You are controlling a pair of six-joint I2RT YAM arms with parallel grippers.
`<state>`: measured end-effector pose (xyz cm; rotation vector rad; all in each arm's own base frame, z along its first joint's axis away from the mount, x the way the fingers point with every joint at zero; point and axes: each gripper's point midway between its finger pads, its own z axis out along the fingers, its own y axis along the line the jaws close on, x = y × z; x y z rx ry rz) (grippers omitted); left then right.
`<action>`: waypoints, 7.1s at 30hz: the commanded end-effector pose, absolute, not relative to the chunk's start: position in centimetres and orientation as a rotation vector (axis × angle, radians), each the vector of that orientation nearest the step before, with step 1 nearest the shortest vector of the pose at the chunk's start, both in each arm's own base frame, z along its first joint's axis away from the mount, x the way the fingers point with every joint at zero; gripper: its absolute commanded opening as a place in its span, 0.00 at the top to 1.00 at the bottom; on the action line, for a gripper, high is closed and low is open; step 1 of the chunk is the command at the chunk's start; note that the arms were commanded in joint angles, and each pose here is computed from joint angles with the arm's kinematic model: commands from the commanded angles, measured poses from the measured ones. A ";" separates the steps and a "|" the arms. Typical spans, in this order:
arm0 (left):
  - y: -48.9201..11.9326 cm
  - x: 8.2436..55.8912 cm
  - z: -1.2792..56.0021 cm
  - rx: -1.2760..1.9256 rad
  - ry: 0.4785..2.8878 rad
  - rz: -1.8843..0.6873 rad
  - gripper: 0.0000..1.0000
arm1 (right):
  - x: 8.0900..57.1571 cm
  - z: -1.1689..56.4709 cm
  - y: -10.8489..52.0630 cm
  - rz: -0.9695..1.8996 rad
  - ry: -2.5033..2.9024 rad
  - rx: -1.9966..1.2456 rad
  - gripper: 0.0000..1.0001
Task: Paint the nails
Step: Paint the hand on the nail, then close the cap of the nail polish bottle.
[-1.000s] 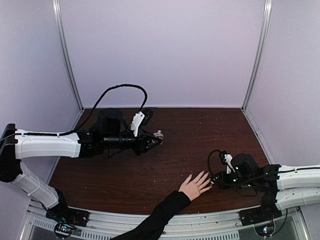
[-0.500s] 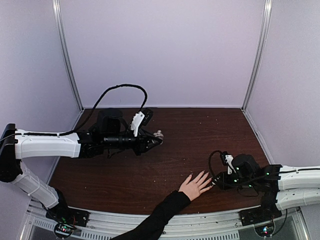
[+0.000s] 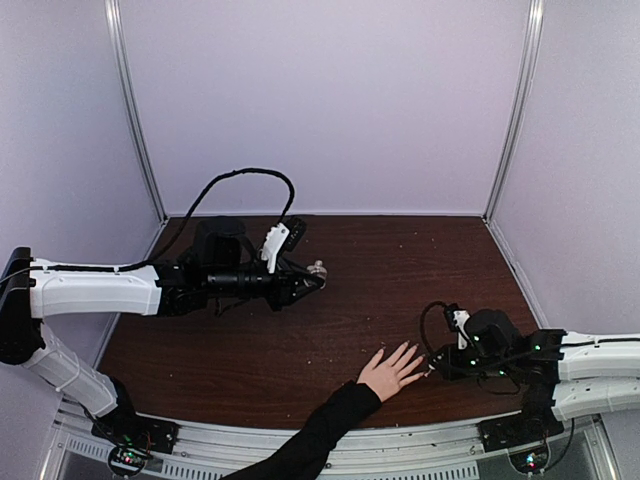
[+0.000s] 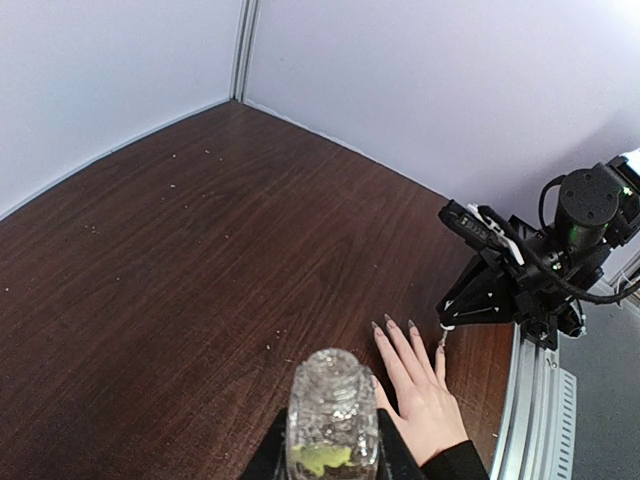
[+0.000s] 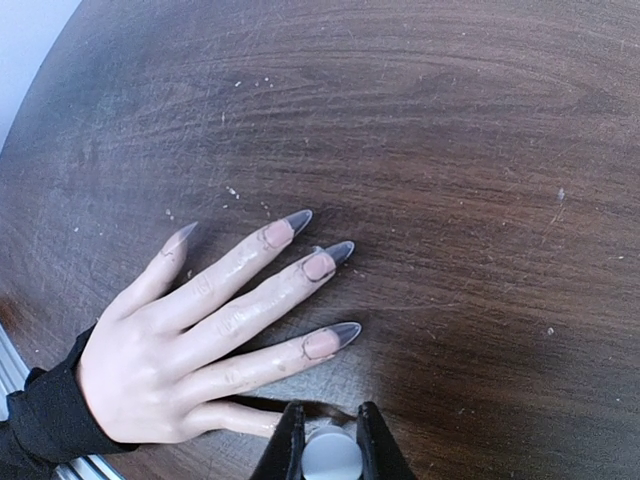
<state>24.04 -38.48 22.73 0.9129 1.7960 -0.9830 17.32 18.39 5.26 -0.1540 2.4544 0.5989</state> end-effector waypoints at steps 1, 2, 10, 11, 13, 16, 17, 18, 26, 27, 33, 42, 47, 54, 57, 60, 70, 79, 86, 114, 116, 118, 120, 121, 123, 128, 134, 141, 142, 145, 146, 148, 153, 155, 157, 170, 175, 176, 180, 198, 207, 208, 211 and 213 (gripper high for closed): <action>-38.4 24.5 25.1 0.893 1.700 -0.981 1.00 | 17.9 6.2 17.9 0.567 2.421 -0.122 1.00; -38.4 24.5 25.1 0.892 1.700 -0.979 1.00 | 18.0 6.3 17.9 0.569 2.416 -0.122 1.00; -38.4 24.5 25.2 0.892 1.698 -0.982 1.00 | 17.8 8.2 19.4 0.698 2.334 -0.196 1.00; -38.4 24.5 25.2 0.891 1.698 -0.982 1.00 | 17.7 8.4 19.7 0.714 2.323 -0.212 1.00; -38.4 24.5 25.1 0.890 1.701 -0.983 1.00 | 17.8 8.7 19.9 0.721 2.310 -0.221 1.00; -38.4 24.5 25.0 0.891 1.703 -0.981 1.00 | 17.5 8.8 20.4 0.755 2.308 -0.247 1.00; -38.4 24.5 25.1 0.891 1.702 -0.980 1.00 | 17.5 8.6 20.4 0.753 2.313 -0.253 1.00; -38.4 24.5 25.1 0.891 1.702 -0.980 1.00 | 17.5 8.5 20.5 0.750 2.319 -0.254 1.00; -38.3 24.5 25.0 0.890 1.705 -0.978 1.00 | 17.4 7.5 20.8 0.733 2.361 -0.269 1.00; -38.2 24.5 25.0 0.889 1.705 -0.977 1.00 | 17.4 7.5 20.8 0.730 2.362 -0.266 1.00; -38.2 24.4 25.0 0.890 1.703 -0.975 1.00 | 17.5 7.3 20.5 0.708 2.368 -0.255 1.00; -38.2 24.5 25.0 0.889 1.703 -0.972 1.00 | 17.6 6.7 19.9 0.660 2.399 -0.236 1.00; -38.2 24.5 24.9 0.890 1.704 -0.973 1.00 | 17.5 6.5 19.8 0.658 2.404 -0.233 1.00; -38.2 24.5 25.0 0.890 1.703 -0.970 1.00 | 17.9 6.5 19.3 0.625 2.396 -0.204 1.00; -38.1 24.5 24.9 0.890 1.704 -0.967 1.00 | 17.9 6.5 19.1 0.613 2.398 -0.193 1.00; -38.2 24.5 24.8 0.891 1.706 -0.968 1.00 | 18.0 6.4 18.9 0.596 2.401 -0.187 1.00; -38.2 24.6 25.0 0.890 1.702 -0.970 1.00 | 18.1 6.2 18.6 0.569 2.413 -0.169 1.00; -38.3 24.6 25.0 0.893 1.703 -0.969 1.00 | 18.3 6.5 17.7 0.526 2.406 -0.138 1.00; -38.3 24.6 25.0 0.896 1.703 -0.973 1.00 | 18.7 8.1 17.8 0.524 2.371 -0.168 1.00; -37.1 21.8 25.3 0.985 1.689 -1.028 1.00 | 20.9 24.6 24.4 0.634 2.049 -0.725 1.00; -37.3 21.3 25.3 1.011 1.679 -1.053 1.00 | 20.3 25.3 25.3 0.692 2.017 -0.766 1.00; -37.5 20.7 25.2 1.038 1.669 -1.079 1.00 | 19.6 25.9 26.2 0.766 1.982 -0.805 1.00; -37.7 20.2 25.1 1.065 1.657 -1.107 1.00 | 19.0 26.6 27.0 0.838 1.945 -0.829 1.00; -37.9 19.9 25.0 1.081 1.650 -1.121 1.00 | 18.8 27.0 27.4 0.866 1.930 -0.844 1.00; -38.3 19.1 24.9 1.122 1.624 -1.156 1.00 | 18.3 27.6 28.1 0.914 1.902 -0.877 1.00; -39.4 16.8 24.8 1.243 1.531 -1.198 1.00 | 17.3 30.3 29.9 1.030 1.799 -0.953 1.00; -40.5 14.6 25.1 1.365 1.391 -1.164 1.00 | 15.7 33.5 31.9 1.115 1.677 -1.089 1.00; -41.0 12.9 25.9 1.411 1.277 -1.204 1.00 | 12.8 36.8 33.7 1.197 1.532 -1.248 1.00; -41.1 12.6 26.1 1.418 1.263 -1.205 1.00 | 12.4 37.0 33.9 1.204 1.520 -1.269 1.00; -41.3 11.9 26.6 1.425 1.239 -1.213 1.00 | 11.5 37.5 34.7 1.202 1.479 -1.331 1.00; -41.4 11.7 26.8 1.426 1.229 -1.216 1.00 | 11.3 37.5 34.9 1.202 1.471 -1.348 1.00; -41.5 11.3 27.1 1.427 1.211 -1.222 1.00 | 10.9 37.5 35.4 1.205 1.462 -1.374 1.00; -41.6 10.5 27.7 1.450 1.153 -1.209 1.00 | 10.4 37.2 36.3 1.195 1.458 -1.422 1.00; -41.6 10.2 28.0 1.452 1.143 -1.210 1.00 | 10.3 37.1 36.4 1.197 1.459 -1.430 1.00; -41.6 10.0 28.3 1.450 1.131 -1.209 1.00 | 10.2 37.0 36.7 1.202 1.458 -1.435 1.00; -41.3 9.4 29.1 1.446 1.095 -1.209 1.00 | 9.8 36.1 37.4 1.211 1.471 -1.462 1.00; -41.3 9.3 29.2 1.449 1.090 -1.213 1.00 | 10.1 36.1 37.4 1.192 1.475 -1.453 1.00; -41.3 9.2 29.1 1.451 1.091 -1.214 1.00 | 10.1 36.1 37.4 1.190 1.477 -1.452 1.00; -41.2 9.1 29.2 1.453 1.089 -1.214 1.00 | 10.3 36.0 37.4 1.177 1.488 -1.447 1.00; -41.4 9.1 28.8 1.463 1.093 -1.213 1.00 | 11.0 35.5 37.5 1.136 1.510 -1.433 1.00; -41.5 9.3 28.7 1.456 1.117 -1.205 1.00 | 10.9 35.5 37.4 1.140 1.505 -1.441 1.00; -41.5 9.4 28.8 1.452 1.122 -1.204 1.00 | 10.8 35.4 37.5 1.144 1.503 -1.446 1.00; -41.8 9.9 28.9 1.439 1.157 -1.198 1.00 | 10.6 35.3 37.5 1.147 1.499 -1.457 1.00; -41.9 10.1 28.7 1.439 1.179 -1.197 1.00 | 10.5 35.2 37.6 1.141 1.501 -1.459 1.00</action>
